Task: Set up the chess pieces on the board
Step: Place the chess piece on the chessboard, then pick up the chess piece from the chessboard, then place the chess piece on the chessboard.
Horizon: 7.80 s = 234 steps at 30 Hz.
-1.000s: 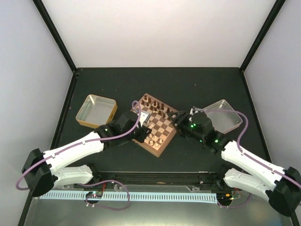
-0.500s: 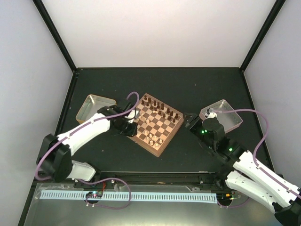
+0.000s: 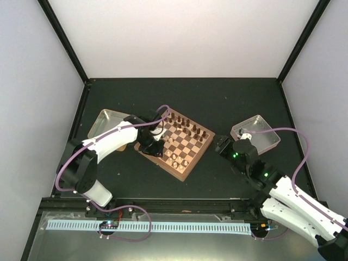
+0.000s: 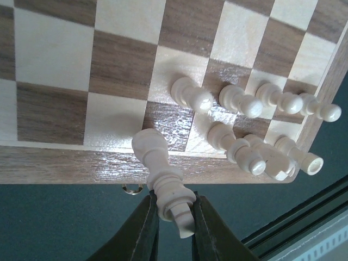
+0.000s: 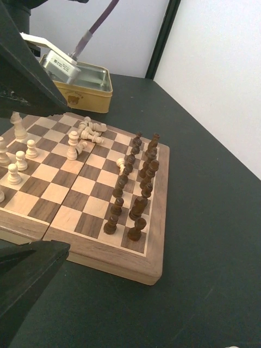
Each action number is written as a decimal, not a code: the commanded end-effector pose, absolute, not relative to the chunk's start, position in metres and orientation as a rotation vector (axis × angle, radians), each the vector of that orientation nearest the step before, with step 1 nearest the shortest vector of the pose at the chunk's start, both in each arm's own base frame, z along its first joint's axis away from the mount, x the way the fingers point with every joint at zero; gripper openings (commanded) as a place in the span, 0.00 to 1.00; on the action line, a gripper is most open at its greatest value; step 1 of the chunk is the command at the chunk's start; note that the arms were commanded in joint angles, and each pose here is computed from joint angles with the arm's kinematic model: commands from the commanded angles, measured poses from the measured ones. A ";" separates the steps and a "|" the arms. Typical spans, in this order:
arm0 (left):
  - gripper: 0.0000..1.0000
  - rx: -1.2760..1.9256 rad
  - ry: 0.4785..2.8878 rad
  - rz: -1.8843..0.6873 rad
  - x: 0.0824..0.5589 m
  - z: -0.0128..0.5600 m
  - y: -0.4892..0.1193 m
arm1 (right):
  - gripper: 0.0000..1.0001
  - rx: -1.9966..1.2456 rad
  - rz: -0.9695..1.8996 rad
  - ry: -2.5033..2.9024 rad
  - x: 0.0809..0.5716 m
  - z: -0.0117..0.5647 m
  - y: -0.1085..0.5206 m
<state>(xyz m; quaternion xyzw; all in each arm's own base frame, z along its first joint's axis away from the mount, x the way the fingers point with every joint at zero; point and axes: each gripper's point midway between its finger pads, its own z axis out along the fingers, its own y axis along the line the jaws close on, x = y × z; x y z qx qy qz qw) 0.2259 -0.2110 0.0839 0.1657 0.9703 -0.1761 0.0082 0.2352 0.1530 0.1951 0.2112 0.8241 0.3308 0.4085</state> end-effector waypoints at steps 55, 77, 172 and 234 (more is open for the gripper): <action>0.24 0.569 3.008 -0.647 0.237 0.069 -0.229 | 0.64 0.516 0.833 2.108 0.236 0.182 0.158; 0.49 0.210 2.208 -0.583 0.250 0.236 -0.165 | 0.55 -0.208 0.751 2.364 0.261 0.174 0.291; 0.39 -0.006 1.952 -1.548 0.228 0.254 -0.212 | 0.05 -1.056 0.753 2.016 0.210 0.256 0.356; 0.07 0.213 2.649 -0.591 0.287 0.067 -0.222 | 0.05 -0.390 0.371 2.214 0.254 0.211 0.256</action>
